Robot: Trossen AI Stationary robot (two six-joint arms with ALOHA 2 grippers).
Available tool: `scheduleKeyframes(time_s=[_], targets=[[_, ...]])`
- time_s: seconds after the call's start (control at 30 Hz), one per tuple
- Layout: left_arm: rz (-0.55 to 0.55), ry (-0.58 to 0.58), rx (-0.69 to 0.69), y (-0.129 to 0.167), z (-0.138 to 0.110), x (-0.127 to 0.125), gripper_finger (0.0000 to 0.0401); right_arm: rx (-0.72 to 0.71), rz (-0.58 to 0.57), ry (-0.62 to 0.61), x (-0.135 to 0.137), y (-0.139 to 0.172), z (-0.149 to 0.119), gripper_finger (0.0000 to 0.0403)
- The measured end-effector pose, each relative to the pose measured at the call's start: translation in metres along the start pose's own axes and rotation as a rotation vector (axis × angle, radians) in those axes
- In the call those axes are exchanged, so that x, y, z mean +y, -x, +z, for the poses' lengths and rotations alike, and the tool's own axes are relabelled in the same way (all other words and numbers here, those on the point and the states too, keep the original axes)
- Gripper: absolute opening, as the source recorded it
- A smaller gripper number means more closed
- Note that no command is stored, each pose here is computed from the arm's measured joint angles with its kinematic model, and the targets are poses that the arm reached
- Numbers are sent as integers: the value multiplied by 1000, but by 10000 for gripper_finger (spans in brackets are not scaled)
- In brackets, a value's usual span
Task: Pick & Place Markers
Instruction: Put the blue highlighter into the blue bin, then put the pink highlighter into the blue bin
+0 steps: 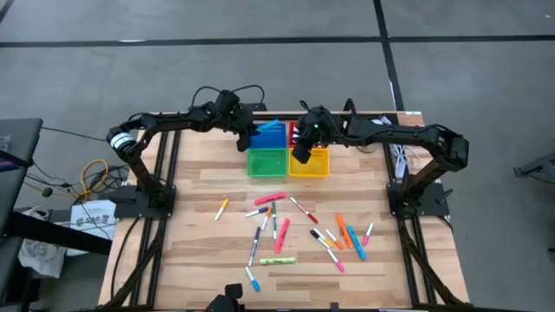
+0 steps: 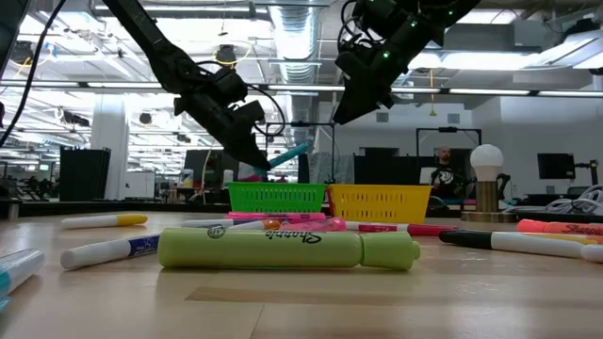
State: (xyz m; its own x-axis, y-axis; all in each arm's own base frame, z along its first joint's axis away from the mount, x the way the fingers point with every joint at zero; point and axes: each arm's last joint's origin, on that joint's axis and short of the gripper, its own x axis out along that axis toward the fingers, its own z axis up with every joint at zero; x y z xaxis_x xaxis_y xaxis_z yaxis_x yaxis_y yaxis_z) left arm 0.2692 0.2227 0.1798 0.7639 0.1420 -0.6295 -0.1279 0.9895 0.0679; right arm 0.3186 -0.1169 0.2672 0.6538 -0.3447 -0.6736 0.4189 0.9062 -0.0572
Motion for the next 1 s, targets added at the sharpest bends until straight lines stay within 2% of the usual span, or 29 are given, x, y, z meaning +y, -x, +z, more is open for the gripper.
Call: scheduleKeyframes(time_s=[0.27, 0.7, 1.0], targets=[[0, -1, -2, 0, 0, 0, 88, 0, 0, 0, 0, 0, 0, 92], [-2, 7, -4, 0, 0, 0, 152, 0, 0, 0, 0, 0, 0, 92], [-2, 10, -3, 0, 0, 0, 160, 0, 0, -1, 0, 0, 0, 92]])
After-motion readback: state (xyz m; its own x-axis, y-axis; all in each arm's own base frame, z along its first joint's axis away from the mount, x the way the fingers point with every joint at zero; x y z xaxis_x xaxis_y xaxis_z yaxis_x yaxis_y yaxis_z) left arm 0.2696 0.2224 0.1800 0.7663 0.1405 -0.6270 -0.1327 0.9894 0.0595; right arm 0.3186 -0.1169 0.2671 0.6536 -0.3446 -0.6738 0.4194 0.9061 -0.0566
